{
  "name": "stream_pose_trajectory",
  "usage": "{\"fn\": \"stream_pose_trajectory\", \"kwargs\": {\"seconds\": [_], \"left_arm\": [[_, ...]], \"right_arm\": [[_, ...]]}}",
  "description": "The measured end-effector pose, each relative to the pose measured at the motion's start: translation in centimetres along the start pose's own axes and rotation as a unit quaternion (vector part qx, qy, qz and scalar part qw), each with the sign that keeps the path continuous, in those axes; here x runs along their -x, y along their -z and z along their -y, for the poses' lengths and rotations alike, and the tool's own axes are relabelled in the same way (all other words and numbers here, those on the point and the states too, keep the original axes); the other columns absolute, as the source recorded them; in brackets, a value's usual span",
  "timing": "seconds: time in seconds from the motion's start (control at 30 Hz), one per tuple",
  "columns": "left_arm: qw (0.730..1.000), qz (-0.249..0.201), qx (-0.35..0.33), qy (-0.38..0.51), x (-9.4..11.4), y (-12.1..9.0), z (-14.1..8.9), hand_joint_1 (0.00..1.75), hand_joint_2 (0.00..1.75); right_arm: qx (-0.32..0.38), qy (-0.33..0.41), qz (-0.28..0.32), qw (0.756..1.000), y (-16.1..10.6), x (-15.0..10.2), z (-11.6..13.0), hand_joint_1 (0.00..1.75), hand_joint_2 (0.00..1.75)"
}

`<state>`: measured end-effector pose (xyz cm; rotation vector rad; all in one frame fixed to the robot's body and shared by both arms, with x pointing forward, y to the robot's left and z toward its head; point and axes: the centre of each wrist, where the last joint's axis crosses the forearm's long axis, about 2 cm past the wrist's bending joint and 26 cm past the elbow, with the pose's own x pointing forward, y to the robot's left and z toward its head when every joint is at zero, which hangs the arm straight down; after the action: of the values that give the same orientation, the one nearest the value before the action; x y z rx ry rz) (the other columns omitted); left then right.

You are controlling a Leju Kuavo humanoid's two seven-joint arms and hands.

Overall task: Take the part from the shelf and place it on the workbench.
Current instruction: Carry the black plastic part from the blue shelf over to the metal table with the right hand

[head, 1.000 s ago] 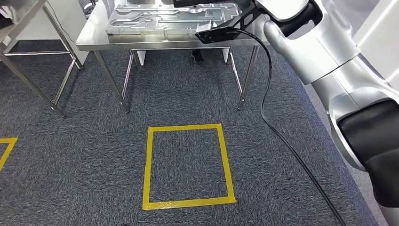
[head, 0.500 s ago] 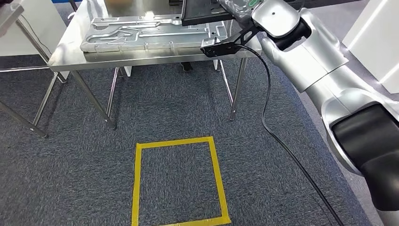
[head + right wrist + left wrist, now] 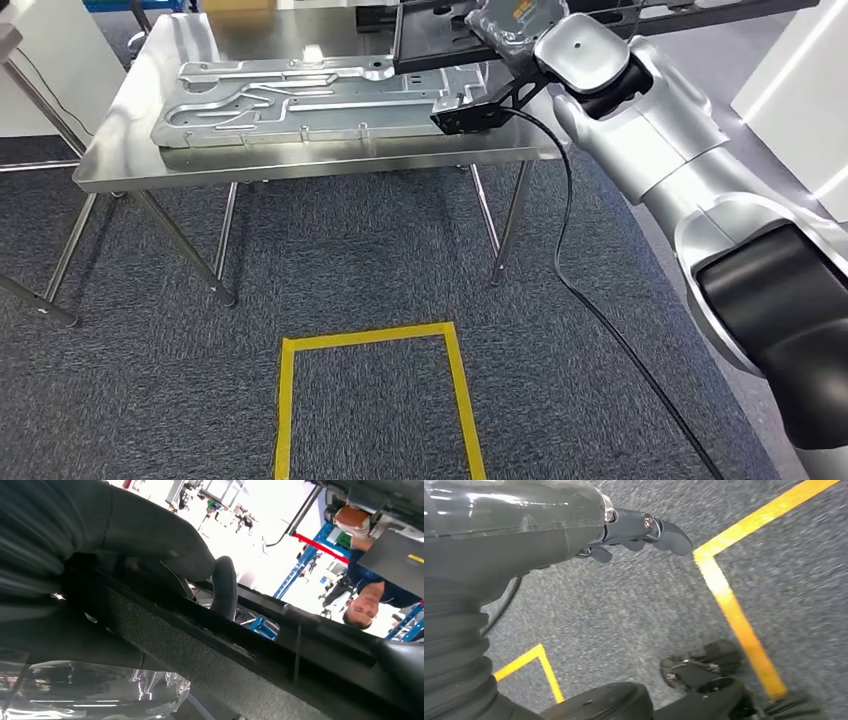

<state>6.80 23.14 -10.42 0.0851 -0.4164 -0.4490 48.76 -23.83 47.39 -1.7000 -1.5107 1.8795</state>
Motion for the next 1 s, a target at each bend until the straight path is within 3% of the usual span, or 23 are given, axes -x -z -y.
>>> {"fn": "stream_pose_trajectory", "kwargs": {"seconds": [1.0], "left_arm": [[1.0,-0.004,0.002,-0.021,0.3,0.0,-0.3,0.0,1.75]], "right_arm": [[-0.015,0.01,-0.002,1.0,0.5,-0.5,-0.8,1.75,1.75]]}}
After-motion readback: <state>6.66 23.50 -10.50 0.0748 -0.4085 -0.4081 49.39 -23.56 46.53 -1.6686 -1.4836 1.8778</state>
